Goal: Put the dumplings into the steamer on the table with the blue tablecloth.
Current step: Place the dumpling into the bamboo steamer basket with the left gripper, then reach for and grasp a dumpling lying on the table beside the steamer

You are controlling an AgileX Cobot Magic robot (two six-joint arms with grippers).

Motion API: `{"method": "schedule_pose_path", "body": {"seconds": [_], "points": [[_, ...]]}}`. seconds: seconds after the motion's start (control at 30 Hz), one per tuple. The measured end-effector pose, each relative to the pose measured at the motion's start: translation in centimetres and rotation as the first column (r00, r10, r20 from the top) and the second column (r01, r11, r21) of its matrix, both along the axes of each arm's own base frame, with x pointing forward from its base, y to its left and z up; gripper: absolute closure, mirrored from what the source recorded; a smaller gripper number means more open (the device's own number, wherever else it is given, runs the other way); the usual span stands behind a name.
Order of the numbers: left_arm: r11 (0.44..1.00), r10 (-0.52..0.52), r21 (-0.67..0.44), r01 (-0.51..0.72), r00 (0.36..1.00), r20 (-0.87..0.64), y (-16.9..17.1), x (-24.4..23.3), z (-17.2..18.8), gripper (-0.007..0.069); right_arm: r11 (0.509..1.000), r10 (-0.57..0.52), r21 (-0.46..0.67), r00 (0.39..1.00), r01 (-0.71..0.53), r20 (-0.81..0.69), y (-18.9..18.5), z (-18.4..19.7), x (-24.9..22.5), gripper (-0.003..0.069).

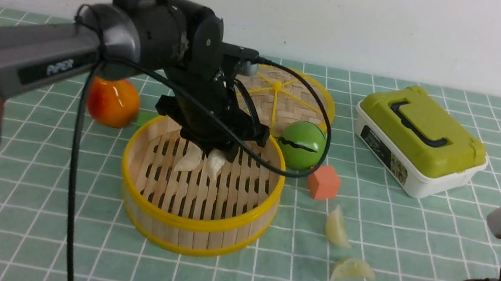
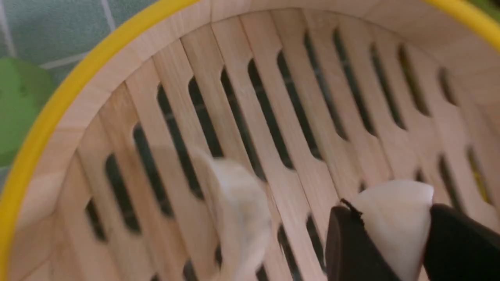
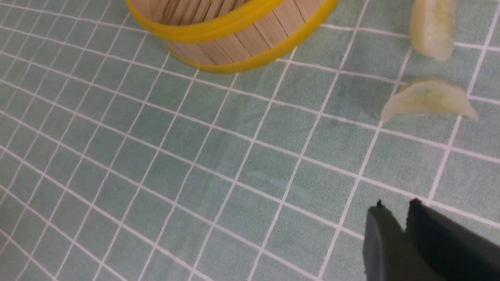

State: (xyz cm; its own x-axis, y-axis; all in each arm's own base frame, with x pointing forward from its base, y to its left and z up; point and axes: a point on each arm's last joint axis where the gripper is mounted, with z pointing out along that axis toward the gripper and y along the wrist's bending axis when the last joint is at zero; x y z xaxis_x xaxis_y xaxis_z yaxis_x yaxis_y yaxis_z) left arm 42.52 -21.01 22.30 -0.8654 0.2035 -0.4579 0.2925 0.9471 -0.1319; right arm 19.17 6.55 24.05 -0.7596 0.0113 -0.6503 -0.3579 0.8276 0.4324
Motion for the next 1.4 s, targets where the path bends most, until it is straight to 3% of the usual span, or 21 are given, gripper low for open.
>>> {"method": "schedule_pose_path", "body": {"seconds": [0.17,0.4,0.57,0.67,0.73,0.77,0.87,0.93,1.0,1.03,1.13,1.3,1.4], "points": [[1.000,0.006,-0.008,-0.006,1.000,0.010,-0.6,1.0,-1.3,0.0361,1.000,0.007,0.003,1.000,-0.007,-0.005,0.1,0.0,-0.1,0.0564],[0.999,0.025,-0.035,-0.023,0.998,0.054,-0.8,1.5,-0.7,0.0288,1.000,0.014,0.006,1.000,-0.014,-0.009,0.1,0.0,-0.1,0.0559],[1.000,0.019,-0.010,-0.019,1.000,0.001,-0.6,1.1,0.5,0.0279,1.000,0.014,0.006,1.000,-0.014,-0.011,0.1,0.0,-0.1,0.0527],[1.000,0.000,-0.004,0.000,1.000,0.009,0.0,-0.2,4.6,0.0309,1.000,0.030,0.006,0.999,-0.029,-0.031,0.2,-0.3,-0.1,0.0443],[0.999,-0.025,-0.023,0.027,0.996,0.084,0.7,-1.8,9.1,0.0368,0.999,0.043,0.009,0.997,-0.043,-0.057,0.3,-0.7,0.0,0.0354],[0.999,-0.027,-0.033,0.030,0.994,0.106,0.9,-2.2,10.2,0.0375,0.999,0.046,0.010,0.997,-0.045,-0.060,0.3,-0.7,0.1,0.0345],[0.993,-0.061,-0.081,0.087,0.957,0.282,3.1,-7.0,19.1,0.0501,0.998,0.060,-0.004,0.995,-0.061,-0.081,0.4,-0.9,0.9,0.0235],[0.987,-0.061,-0.111,0.113,0.918,0.392,5.3,-11.5,24.3,0.0588,0.998,0.066,-0.015,0.993,-0.068,-0.093,0.5,-0.9,2.0,0.0214],[0.986,-0.057,-0.118,0.118,0.902,0.427,6.3,-13.4,25.9,0.0620,0.997,0.073,-0.020,0.993,-0.075,-0.096,0.6,-0.9,2.8,0.0213],[0.985,-0.047,-0.127,0.121,0.881,0.471,7.9,-16.7,27.6,0.0639,0.996,0.084,-0.031,0.992,-0.088,-0.097,1.1,-0.9,4.0,0.0220],[0.985,-0.039,-0.126,0.117,0.864,0.501,9.6,-19.9,28.0,0.0640,0.990,0.119,-0.060,0.989,-0.124,-0.090,2.2,-0.9,5.8,0.0235],[0.983,0.023,-0.166,0.084,0.831,0.556,12.9,-26.0,24.9,0.0640,0.960,0.213,-0.175,0.975,-0.220,-0.056,5.9,-1.8,9.9,0.0240],[0.989,0.062,-0.145,0.027,0.814,0.577,15.4,-29.6,19.7,0.0640,0.953,0.181,-0.232,0.980,-0.194,-0.077,7.2,-3.4,13.7,0.0236]]}}
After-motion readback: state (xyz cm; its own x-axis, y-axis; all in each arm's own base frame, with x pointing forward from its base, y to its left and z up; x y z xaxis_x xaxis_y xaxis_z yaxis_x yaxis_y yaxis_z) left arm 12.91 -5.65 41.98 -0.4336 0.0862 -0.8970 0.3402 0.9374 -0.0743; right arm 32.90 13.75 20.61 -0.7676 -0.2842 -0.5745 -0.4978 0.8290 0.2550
